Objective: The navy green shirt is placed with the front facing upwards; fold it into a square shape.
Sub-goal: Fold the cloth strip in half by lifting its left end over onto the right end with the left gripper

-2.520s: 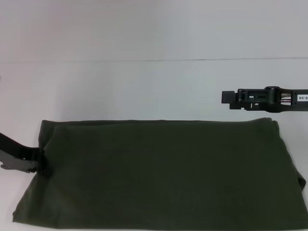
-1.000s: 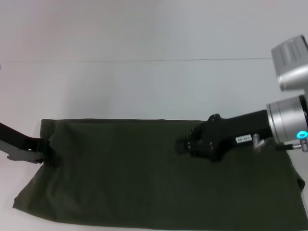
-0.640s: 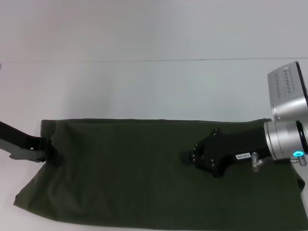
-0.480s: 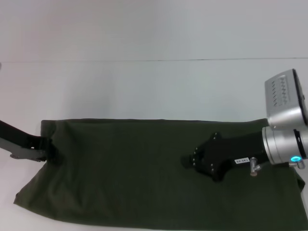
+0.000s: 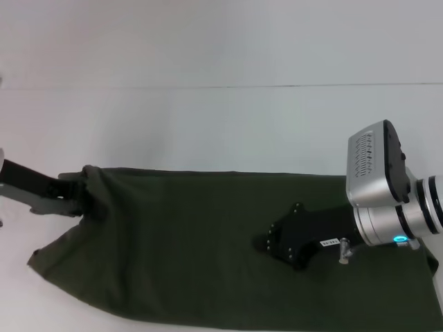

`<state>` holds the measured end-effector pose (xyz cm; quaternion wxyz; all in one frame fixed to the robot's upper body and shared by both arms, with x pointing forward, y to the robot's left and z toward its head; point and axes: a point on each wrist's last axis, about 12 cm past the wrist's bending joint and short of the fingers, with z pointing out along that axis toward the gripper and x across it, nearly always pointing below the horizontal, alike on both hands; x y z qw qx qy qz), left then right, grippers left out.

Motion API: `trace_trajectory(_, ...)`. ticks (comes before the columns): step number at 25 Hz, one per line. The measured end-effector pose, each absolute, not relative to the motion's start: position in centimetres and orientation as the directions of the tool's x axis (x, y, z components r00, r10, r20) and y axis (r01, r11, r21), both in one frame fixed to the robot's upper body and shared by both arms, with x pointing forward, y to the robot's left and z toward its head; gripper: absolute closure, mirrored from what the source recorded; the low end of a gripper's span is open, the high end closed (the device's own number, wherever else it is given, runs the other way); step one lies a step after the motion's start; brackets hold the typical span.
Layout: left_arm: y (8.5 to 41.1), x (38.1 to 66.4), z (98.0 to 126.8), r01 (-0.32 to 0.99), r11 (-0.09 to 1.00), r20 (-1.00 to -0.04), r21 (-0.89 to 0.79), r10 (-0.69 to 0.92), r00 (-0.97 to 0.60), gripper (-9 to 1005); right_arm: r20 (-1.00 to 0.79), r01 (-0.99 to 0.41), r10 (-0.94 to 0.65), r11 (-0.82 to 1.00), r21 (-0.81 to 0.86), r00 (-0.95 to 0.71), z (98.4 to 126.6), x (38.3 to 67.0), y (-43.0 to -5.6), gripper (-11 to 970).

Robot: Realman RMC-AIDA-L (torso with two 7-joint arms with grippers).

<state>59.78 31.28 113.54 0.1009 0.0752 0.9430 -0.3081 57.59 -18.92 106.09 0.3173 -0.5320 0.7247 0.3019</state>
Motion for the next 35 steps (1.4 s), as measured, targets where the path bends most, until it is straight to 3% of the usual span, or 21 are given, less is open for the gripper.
trace_trajectory(17,30.2,59.9,115.2,0.252,0.708,-0.298,-0.659,0.063,-0.953,919,-0.777,-0.96,-0.585,0.268,0.084,-0.231,105.7,57.8,-18.3,961)
trace_trajectory(35,26.8,60.0,116.4,0.368,0.505,-0.417,-0.78,0.019,-0.909,919,-0.764,-0.96,-0.605,0.272,0.068,-0.226,104.8,57.8,-17.8,960)
